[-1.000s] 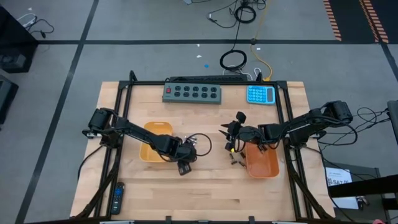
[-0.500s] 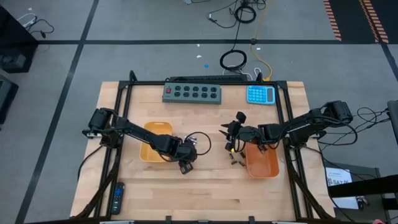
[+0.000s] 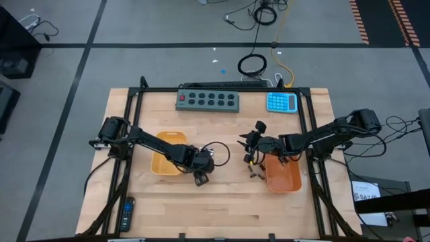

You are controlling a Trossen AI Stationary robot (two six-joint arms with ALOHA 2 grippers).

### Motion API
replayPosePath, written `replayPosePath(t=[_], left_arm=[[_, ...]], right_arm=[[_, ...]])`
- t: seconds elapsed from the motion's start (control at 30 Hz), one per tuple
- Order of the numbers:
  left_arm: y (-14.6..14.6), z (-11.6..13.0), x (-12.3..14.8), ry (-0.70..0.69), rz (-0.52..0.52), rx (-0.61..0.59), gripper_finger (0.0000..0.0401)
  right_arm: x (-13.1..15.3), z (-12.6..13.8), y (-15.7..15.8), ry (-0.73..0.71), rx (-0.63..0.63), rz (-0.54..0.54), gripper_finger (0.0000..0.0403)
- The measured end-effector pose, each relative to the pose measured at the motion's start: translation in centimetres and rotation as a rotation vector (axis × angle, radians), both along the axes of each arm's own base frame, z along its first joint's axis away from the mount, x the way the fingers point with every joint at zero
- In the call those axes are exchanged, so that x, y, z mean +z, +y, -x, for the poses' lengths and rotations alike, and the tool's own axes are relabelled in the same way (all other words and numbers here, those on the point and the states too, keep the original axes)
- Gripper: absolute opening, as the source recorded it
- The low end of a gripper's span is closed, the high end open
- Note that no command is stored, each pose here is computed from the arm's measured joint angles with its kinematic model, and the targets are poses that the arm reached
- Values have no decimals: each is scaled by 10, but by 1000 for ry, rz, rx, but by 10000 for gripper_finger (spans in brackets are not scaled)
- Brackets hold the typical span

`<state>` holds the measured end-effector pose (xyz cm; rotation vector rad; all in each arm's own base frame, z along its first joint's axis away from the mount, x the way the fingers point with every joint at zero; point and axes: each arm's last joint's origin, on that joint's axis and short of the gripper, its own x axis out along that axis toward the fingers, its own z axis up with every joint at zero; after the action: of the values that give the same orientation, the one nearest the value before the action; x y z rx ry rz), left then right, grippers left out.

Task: Sort batteries
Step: Put the silver battery into the yellow bin

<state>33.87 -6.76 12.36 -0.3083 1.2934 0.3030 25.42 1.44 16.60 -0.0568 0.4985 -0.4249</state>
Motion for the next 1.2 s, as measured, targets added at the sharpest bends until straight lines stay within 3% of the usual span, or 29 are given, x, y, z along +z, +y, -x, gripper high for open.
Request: replayPosePath(t=[0.1, 0.27, 0.53, 0.8, 0.97, 1.2], left_arm=[[1, 0, -1, 4, -18, -23, 136], [1, 1, -1, 4, -48, -43, 47], [0, -2, 6, -4, -52, -55, 47], [0, 4, 54, -126, -100, -61, 47], [5, 27, 91, -135, -107, -58, 47], [20, 90, 117, 177, -127, 84, 47]], right_arm=[[0, 0, 0, 3, 0, 0, 114], [0, 0, 0, 3, 0, 0, 114], [0, 0, 0, -2, -4, -7, 114], [1, 0, 0, -12, -14, -4, 114], [0, 0, 0, -16, -13, -5, 114], [-6, 4, -1, 1, -12, -10, 114]])
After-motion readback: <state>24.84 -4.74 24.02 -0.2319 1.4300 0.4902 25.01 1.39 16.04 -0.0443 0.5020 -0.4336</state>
